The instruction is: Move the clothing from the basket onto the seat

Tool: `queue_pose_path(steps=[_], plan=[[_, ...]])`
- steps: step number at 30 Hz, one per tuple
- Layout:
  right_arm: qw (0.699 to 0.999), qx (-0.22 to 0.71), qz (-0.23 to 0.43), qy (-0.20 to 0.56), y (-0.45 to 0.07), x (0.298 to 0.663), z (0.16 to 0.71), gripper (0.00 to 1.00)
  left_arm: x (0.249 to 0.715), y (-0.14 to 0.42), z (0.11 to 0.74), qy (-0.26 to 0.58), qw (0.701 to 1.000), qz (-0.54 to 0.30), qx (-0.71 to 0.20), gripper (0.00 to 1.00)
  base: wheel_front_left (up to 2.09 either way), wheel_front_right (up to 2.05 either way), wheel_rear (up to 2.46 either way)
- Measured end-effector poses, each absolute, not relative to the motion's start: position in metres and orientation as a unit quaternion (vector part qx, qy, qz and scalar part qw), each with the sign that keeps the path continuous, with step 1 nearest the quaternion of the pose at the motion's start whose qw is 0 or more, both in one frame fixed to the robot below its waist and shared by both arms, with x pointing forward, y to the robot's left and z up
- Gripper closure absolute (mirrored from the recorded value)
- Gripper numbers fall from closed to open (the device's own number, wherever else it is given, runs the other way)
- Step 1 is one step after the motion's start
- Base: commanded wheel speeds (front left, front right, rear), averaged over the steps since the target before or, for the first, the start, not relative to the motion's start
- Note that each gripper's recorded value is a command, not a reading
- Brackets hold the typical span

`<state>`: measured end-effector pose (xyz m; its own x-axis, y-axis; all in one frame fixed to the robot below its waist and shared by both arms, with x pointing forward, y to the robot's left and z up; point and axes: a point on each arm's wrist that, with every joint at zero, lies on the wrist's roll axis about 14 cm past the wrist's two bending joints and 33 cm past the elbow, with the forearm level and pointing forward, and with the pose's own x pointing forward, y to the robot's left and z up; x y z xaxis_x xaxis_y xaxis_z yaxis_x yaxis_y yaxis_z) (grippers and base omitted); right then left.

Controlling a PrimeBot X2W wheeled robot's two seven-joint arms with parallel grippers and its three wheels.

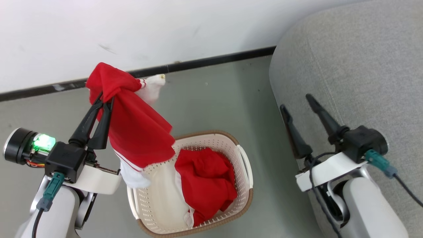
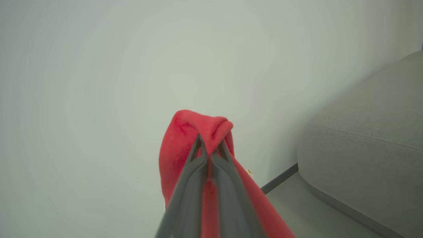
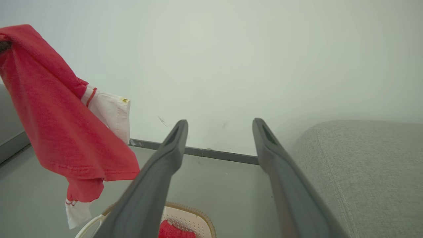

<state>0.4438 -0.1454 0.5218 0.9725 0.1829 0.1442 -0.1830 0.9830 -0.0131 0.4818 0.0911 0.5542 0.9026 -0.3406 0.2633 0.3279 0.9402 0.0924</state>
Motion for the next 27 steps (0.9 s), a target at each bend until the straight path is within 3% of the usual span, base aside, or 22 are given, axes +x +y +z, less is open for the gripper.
queue_pose_path(steps=[11,27], plan=[[0.978,0.003,0.195,-0.072,-0.077,0.409,0.528,0.0,0.449,0.077,0.611,-0.188,0.958,-0.211,0.042,1.0,0.0,0.0,0.0],[0.922,-0.055,0.371,-0.098,0.026,0.356,0.545,0.0,0.402,0.045,0.651,-0.202,0.942,-0.264,0.052,1.0,0.0,0.0,0.0]])
